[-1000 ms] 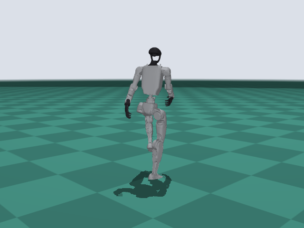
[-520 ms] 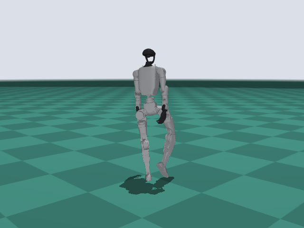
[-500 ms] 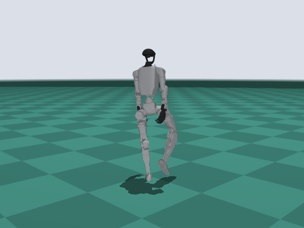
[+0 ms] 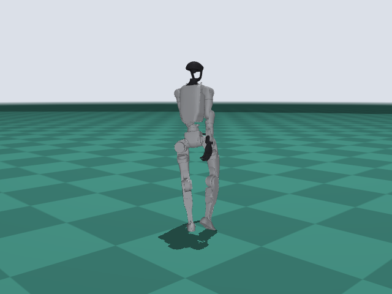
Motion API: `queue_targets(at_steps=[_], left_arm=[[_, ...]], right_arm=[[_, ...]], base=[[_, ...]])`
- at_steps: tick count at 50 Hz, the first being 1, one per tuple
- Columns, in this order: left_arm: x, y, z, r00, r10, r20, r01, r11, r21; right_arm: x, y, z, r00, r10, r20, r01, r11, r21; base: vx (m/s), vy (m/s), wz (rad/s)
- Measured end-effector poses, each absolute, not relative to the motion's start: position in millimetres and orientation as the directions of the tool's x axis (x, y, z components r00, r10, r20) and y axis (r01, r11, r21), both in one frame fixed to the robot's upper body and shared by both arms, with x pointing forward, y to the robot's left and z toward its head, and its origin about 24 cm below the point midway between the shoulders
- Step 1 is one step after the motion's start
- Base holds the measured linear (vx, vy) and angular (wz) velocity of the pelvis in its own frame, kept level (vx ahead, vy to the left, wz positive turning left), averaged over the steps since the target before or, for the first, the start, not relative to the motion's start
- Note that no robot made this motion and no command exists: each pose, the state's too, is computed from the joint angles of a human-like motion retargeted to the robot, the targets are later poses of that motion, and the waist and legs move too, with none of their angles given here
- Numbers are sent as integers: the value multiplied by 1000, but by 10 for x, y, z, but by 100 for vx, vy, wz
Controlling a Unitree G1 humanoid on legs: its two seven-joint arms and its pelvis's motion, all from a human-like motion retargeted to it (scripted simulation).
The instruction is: In place motions
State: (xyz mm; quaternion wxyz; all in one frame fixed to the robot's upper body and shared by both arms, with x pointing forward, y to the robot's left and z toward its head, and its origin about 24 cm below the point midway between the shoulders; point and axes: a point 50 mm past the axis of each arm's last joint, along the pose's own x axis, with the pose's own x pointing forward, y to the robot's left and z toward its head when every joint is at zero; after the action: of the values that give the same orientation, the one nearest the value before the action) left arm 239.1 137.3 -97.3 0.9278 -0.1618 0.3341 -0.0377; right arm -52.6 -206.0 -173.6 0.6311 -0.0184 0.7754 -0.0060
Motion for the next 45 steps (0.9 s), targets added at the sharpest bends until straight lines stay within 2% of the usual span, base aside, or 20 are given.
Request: queue_targets(at_steps=[3, 6, 8, 10, 13, 18, 20, 24, 31, 37, 40, 45], left_arm=[[1803, 1347, -1350, 621, -214, -754, -106, 930, -352], [1165, 1420, -1628, 423, -246, -872, -128, 937, -326], [786, 1489, -1742, 282, -209, -937, -151, 954, -258], [464, 1578, -1803, 165, -141, -976, -216, 961, -175], [-3, 1656, -1819, 3, -130, -992, -275, 953, -125], [-582, 1711, -1742, -232, -107, -967, -313, 949, -30], [-663, 1726, -1725, -254, -106, -961, -331, 944, -17], [-625, 1729, -1738, -220, -132, -967, -347, 937, -49], [-226, 1673, -1803, -83, -132, -988, -316, 944, -100], [-138, 1668, -1813, -56, -132, -990, -212, 970, -118], [-136, 1762, -1805, -89, -106, -990, -86, 991, -98], [-100, 1824, -1800, -92, -79, -993, -24, 997, -77]], right_arm=[[201, -1943, -1798, 59, -41, -997, -151, 987, -49], [839, -1751, -1730, 246, 77, -966, -222, 975, 21], [1244, -1632, -1622, 343, 169, -924, -257, 963, 81], [1611, -1509, -1476, 414, 265, -871, -329, 936, 128], [1933, -1380, -1305, 473, 346, -810, -426, 895, 133], [2014, -1358, -1263, 543, 295, -786, -440, 897, 32], [1916, -1406, -1324, 528, 262, -808, -427, 904, 15], [1488, -1535, -1535, 394, 227, -890, -406, 913, 53], [533, -1806, -1776, 51, 103, -993, -294, 952, 84], [-138, -1978, -1749, -238, 12, -971, -351, 931, 98], [-323, -1993, -1729, -298, 3, -955, -357, 927, 114], [-445, -1972, -1726, -313, 33, -949, -331, 933, 142]], base=[[-25, 17, -24], [-32, 10, -62], [-41, 4, 7], [-30, 5, -51], [-8, 12, -6], [0, 5, 38], [-2, 1, 41], [0, 0, 16], [1, 1, 4], [17, 5, -154], [8, 3, 286], [7, 0, 28]])
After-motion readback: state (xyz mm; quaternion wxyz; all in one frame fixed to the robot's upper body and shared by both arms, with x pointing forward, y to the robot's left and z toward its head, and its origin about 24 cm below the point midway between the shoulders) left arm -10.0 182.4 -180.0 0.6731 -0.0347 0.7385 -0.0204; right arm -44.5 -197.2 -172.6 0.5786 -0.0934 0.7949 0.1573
